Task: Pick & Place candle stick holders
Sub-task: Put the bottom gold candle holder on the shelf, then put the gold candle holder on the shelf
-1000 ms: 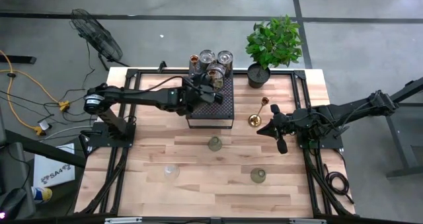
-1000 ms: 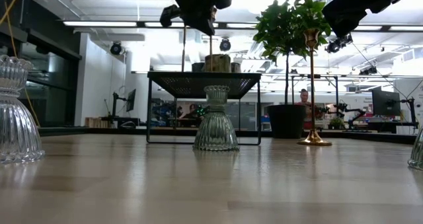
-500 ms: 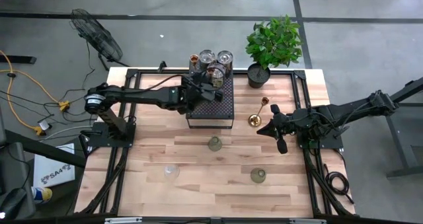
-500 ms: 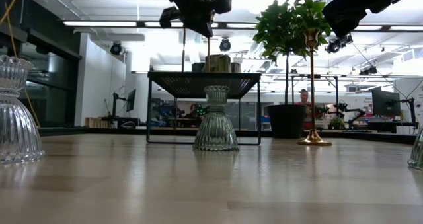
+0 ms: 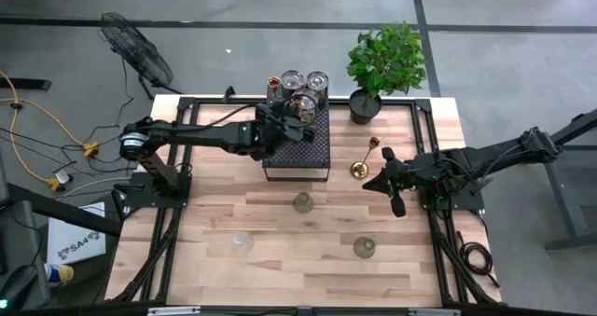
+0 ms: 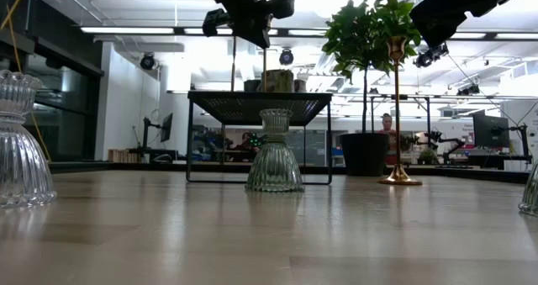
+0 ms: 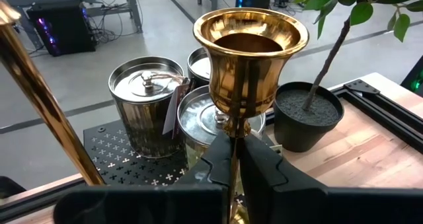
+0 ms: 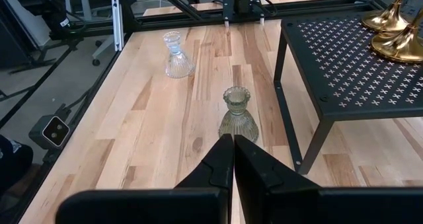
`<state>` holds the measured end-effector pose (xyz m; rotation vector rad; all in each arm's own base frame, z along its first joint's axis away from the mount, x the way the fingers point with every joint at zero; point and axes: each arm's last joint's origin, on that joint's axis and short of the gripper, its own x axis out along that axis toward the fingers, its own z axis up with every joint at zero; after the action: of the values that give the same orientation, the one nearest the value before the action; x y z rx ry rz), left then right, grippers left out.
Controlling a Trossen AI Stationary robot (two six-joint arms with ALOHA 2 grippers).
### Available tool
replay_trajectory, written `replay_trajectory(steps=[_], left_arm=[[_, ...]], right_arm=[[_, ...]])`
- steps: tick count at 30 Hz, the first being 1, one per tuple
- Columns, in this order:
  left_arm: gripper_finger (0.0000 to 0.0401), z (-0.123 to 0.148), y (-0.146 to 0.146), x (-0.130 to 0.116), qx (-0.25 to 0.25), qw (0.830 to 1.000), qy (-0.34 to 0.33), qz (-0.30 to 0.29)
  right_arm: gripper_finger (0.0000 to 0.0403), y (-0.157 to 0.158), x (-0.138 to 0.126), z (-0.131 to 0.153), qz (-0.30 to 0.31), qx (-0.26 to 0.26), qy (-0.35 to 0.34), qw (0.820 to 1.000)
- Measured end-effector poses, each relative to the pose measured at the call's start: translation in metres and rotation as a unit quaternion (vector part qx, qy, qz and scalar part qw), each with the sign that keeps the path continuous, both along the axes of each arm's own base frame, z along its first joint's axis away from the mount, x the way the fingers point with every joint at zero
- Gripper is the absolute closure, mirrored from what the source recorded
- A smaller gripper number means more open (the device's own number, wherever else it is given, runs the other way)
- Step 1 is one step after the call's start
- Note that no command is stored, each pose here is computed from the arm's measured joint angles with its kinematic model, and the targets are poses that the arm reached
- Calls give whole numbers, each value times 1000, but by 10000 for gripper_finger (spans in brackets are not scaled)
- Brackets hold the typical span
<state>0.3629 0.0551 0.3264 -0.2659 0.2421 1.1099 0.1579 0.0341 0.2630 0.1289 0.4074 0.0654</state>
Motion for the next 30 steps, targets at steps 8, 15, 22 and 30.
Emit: replay_trajectory(steps=[8, 15, 22, 30], left_arm=[[362, -1, 0, 0, 1, 1000, 4, -1], [306, -3, 0, 0, 0, 1000, 9, -3], [283, -2, -1, 1, 9, 1000, 22, -15], [276, 11, -4, -5, 6, 997, 32, -72]], right_arm=[[398, 0, 0, 0, 0, 0, 0, 1000], [398, 0, 0, 0, 0, 0, 0, 1000], [398, 0, 0, 0, 0, 0, 0, 1000], [398, 0, 0, 0, 0, 0, 0, 1000]])
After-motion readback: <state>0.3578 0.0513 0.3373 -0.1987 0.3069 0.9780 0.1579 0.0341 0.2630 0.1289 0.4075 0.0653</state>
